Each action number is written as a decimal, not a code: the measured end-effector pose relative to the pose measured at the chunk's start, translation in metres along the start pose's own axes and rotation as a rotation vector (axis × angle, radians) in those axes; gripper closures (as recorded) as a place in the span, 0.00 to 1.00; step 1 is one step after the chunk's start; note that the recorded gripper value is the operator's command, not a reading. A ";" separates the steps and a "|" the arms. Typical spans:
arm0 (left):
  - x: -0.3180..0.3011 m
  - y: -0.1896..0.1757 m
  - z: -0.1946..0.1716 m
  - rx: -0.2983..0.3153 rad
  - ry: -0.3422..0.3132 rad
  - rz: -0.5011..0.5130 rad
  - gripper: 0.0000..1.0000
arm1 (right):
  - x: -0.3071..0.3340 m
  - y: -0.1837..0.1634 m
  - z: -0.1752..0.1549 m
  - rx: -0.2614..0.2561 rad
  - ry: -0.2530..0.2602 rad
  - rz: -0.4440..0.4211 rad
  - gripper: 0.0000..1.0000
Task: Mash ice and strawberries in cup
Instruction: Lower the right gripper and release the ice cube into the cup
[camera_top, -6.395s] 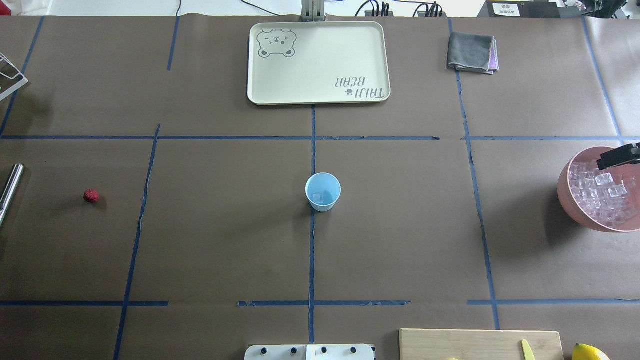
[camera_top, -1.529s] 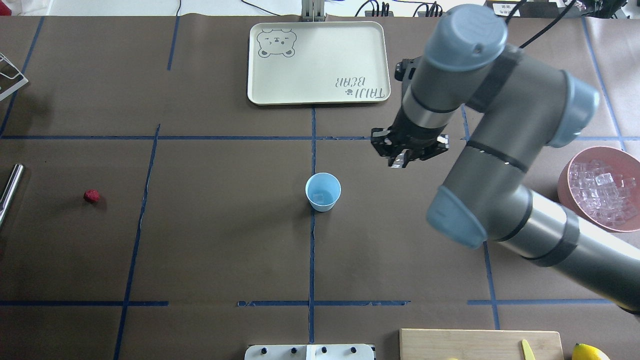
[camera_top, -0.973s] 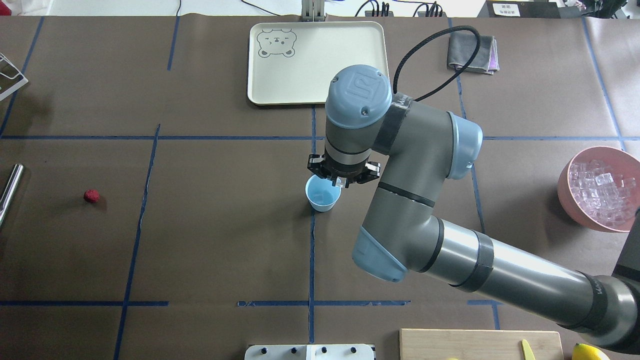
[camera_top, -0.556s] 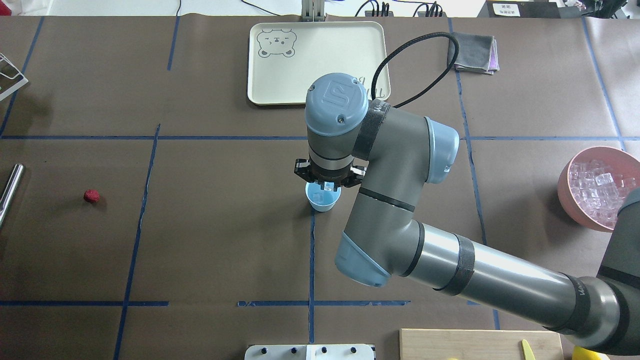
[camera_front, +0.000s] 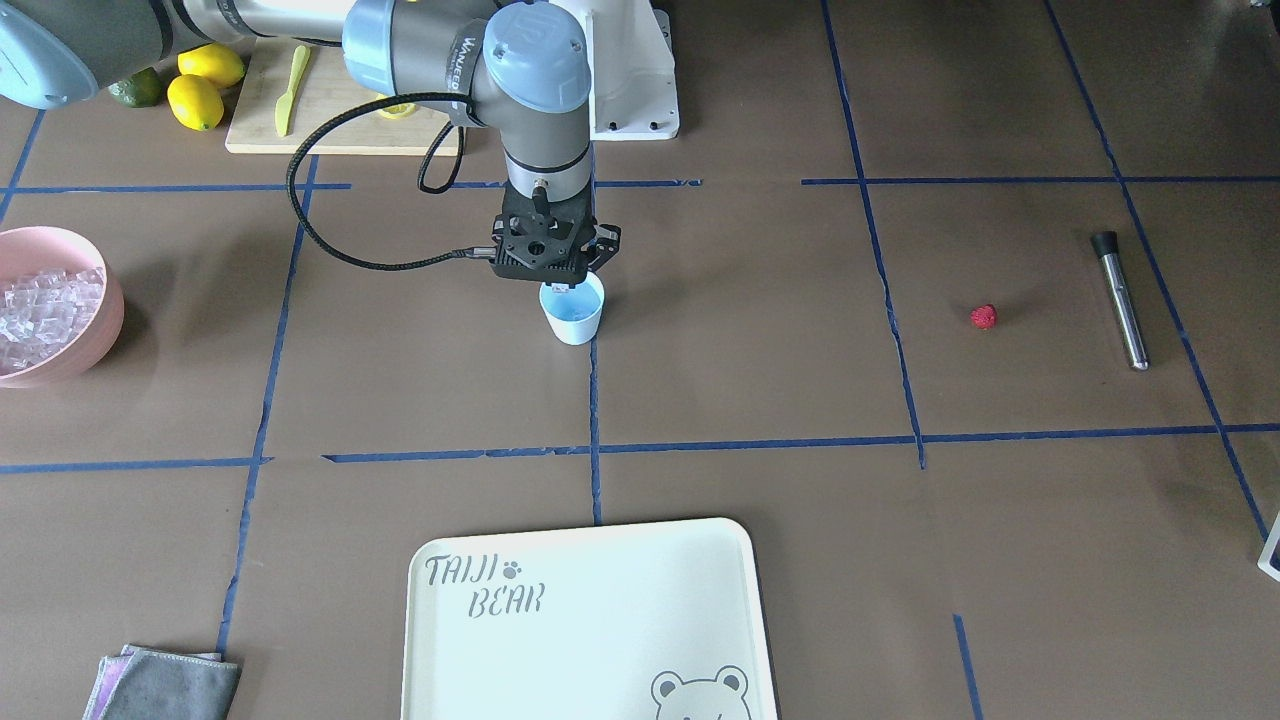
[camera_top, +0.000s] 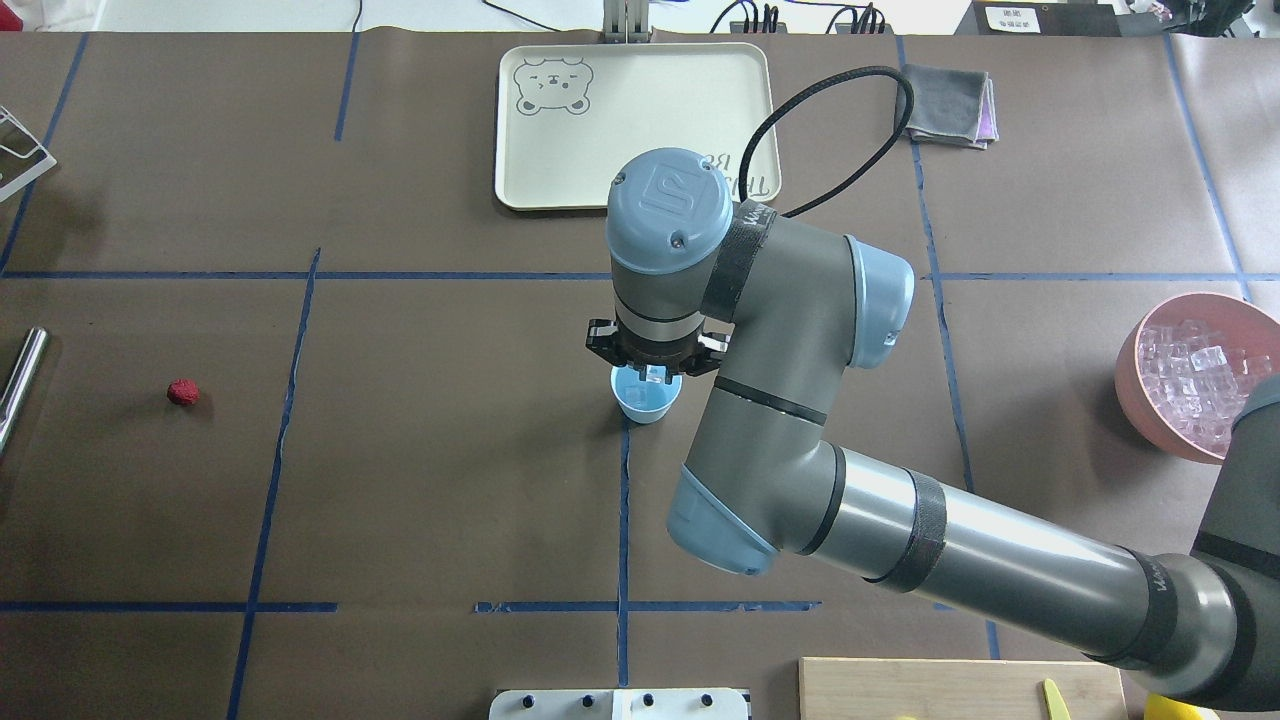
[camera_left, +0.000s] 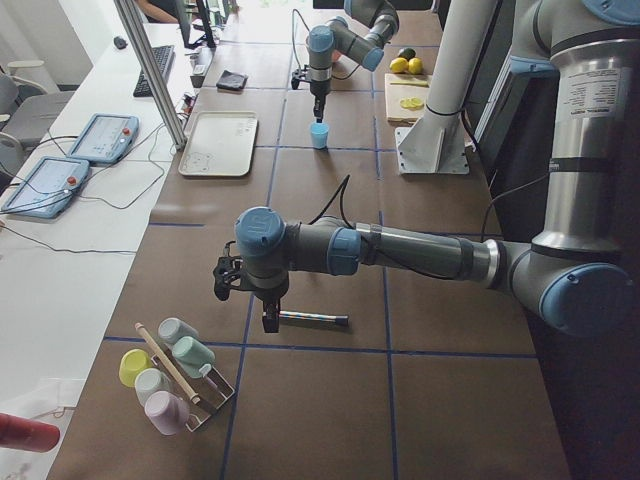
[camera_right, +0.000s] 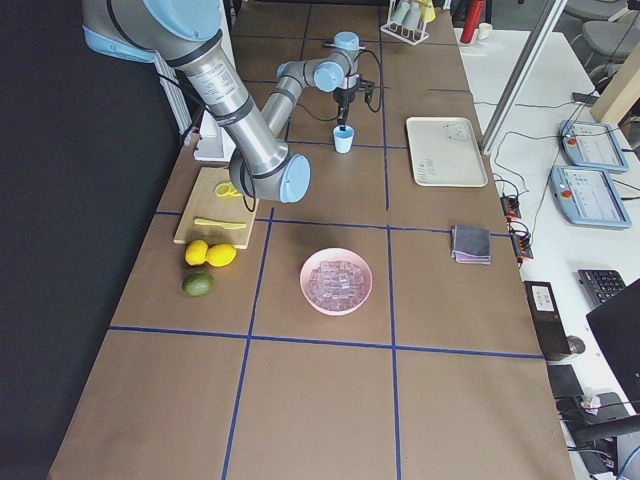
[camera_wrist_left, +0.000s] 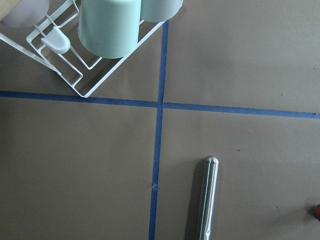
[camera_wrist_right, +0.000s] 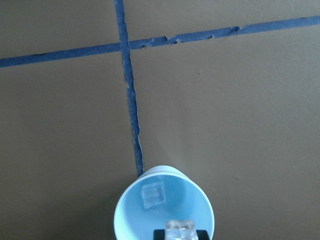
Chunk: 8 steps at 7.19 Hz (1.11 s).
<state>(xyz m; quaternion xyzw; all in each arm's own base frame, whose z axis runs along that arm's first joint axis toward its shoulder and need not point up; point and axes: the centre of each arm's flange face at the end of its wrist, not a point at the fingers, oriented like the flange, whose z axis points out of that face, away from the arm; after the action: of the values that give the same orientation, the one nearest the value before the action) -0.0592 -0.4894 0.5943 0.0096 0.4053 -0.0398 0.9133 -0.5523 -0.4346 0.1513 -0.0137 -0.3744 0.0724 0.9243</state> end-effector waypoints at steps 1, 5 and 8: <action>0.000 0.000 0.000 0.000 0.000 0.000 0.00 | -0.001 0.000 0.000 0.000 -0.001 0.000 0.02; 0.000 0.000 0.000 0.001 0.000 0.002 0.00 | -0.003 0.000 -0.003 0.002 -0.007 -0.001 0.01; 0.000 0.000 0.000 0.001 0.000 0.002 0.00 | -0.006 -0.001 -0.008 0.004 -0.014 -0.002 0.01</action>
<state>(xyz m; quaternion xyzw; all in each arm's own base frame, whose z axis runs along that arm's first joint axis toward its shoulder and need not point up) -0.0591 -0.4897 0.5939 0.0103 0.4054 -0.0392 0.9132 -0.5510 -0.4362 0.1417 -0.0107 -0.3809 0.0722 0.9217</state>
